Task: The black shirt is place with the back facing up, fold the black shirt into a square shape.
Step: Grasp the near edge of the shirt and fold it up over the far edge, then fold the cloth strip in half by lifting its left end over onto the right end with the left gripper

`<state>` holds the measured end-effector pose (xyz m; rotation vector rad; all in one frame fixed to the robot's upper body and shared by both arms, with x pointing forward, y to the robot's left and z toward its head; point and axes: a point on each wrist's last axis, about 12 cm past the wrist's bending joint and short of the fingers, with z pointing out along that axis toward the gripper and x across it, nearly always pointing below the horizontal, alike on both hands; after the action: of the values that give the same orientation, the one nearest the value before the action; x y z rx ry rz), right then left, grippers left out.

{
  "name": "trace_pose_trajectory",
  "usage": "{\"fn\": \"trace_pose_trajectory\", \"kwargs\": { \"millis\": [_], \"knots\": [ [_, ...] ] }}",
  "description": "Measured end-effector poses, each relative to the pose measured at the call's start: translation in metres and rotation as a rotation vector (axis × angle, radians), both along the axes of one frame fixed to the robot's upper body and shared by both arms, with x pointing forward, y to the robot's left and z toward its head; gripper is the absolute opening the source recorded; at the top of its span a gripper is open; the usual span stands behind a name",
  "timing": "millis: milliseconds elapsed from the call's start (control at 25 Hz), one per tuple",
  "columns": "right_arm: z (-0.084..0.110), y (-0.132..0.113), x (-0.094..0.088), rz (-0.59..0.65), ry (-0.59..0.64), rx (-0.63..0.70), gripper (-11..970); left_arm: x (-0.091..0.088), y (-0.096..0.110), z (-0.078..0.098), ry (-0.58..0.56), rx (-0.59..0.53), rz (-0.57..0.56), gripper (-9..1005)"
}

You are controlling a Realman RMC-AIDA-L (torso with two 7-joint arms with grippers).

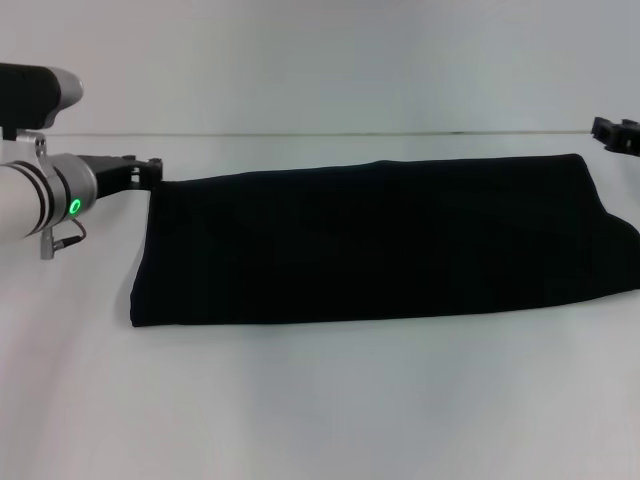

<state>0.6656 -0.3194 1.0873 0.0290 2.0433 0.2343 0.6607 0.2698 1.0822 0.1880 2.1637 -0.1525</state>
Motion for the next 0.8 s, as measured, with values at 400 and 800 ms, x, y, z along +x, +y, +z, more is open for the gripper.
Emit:
{"fn": "trace_pose_trajectory", "kwargs": {
  "millis": [400,800],
  "knots": [
    [0.0,-0.038,-0.037,0.083,0.001,0.231,548,-0.009,0.016,0.01,0.055,-0.143,-0.04,454],
    [0.001,-0.079,-0.099,0.265,0.062,0.357,639,-0.048,0.021,0.039,0.237,-0.353,-0.357,738]
  ]
}}
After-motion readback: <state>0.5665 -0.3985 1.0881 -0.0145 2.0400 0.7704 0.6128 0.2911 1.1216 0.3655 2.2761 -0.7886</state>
